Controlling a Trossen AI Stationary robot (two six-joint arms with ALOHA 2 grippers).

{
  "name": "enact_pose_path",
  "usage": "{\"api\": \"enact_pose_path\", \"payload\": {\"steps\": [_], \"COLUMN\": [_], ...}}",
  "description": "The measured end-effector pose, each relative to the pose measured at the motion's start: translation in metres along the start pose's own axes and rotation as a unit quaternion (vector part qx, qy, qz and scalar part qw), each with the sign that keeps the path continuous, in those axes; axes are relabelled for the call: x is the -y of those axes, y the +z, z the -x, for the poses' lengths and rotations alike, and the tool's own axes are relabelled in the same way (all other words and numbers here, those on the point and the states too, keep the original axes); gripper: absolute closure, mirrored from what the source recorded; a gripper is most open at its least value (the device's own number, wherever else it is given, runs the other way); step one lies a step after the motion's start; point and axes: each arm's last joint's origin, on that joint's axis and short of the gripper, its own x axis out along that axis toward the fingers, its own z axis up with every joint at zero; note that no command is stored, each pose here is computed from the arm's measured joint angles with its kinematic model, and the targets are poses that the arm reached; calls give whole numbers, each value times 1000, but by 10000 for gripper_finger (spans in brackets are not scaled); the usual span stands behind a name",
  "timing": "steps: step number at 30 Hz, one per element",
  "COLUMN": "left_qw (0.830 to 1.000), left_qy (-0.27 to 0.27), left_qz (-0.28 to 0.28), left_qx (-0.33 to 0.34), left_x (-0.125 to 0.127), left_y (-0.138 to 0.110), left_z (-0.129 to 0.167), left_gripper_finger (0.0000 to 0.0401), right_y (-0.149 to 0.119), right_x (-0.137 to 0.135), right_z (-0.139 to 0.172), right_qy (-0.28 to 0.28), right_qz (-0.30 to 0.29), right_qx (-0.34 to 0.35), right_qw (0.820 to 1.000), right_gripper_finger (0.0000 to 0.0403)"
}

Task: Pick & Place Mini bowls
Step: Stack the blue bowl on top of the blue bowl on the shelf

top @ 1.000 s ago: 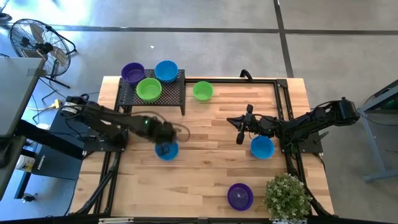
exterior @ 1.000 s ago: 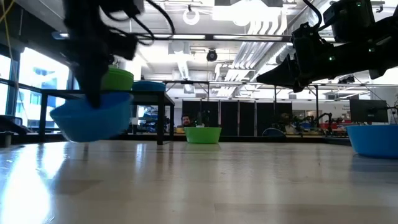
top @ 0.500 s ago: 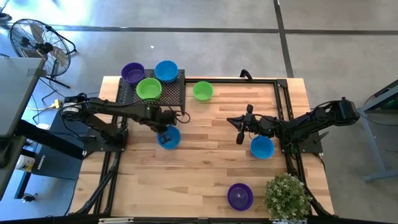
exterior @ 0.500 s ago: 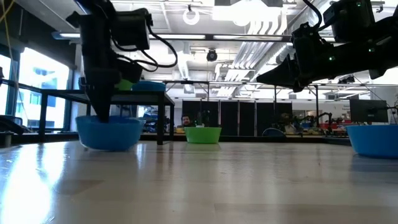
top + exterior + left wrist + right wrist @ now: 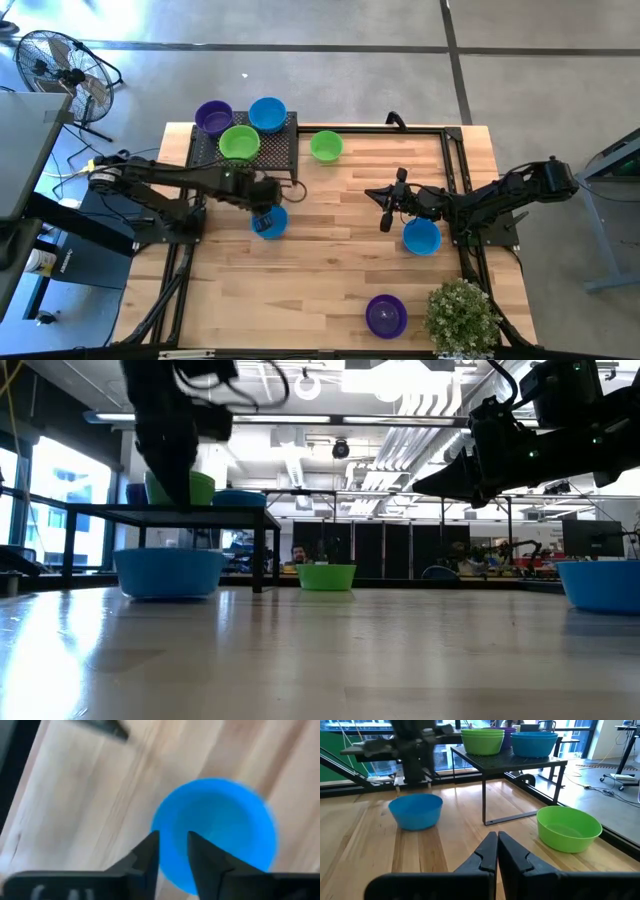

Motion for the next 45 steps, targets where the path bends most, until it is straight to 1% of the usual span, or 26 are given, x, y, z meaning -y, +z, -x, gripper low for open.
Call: {"api": "enact_pose_path", "payload": {"steps": [4, 6, 9, 12, 15, 17, 25, 28, 31, 34, 37, 41, 44, 45], "left_qw": [997, 994, 990, 990, 993, 994, 995, 995, 993, 992, 990, 987, 986, 986], "left_qy": [-36, -59, -81, -74, -67, -69, -38, -31, -32, -16, -8, 5, 2, 0], "left_qz": [-34, -53, -82, -86, -73, -72, -91, -95, -104, -115, -129, -138, -151, -153], "left_qx": [59, 76, 86, 80, 65, 43, -7, -20, -33, -47, -59, -76, -75, -71], "left_x": [29, 43, 62, 74, 77, 80, 88, 91, 95, 97, 100, 102, 103, 104], "left_y": [-7, -12, -20, -24, -25, -27, -30, -31, -32, -34, -35, -38, -36, -34], "left_z": [9, 12, 16, 10, 4, -3, -28, -34, -44, -53, -62, -72, -70, -68], "left_gripper_finger": [377, 394, 379, 361, 340, 322, 242, 229, 228, 237, 260, 317, 377, 388], "right_y": [0, 0, 0, 0, 0, 1, 1, 1, 1, 1, 1, 1, 1, 1], "right_x": [0, 0, 0, 0, 0, 0, 0, 0, 0, 0, 0, 0, 0, 0], "right_z": [0, 0, 0, 0, 0, 0, 0, 0, 0, 0, 0, 0, 0, 0], "right_qy": [0, 0, 0, 0, 0, 0, 0, 0, 0, 0, 0, 0, 0, 0], "right_qz": [0, 0, 0, 0, -3, -4, -5, -5, -5, -5, -5, -5, -5, -5], "right_qx": [0, 0, 0, 0, 2, 4, 4, 4, 4, 4, 4, 4, 4, 4], "right_qw": [1000, 1000, 1000, 1000, 1000, 1000, 1000, 1000, 1000, 1000, 1000, 1000, 1000, 1000], "right_gripper_finger": [401, 402, 401, 402, 402, 401, 401, 402, 401, 402, 401, 402, 401, 401]}}
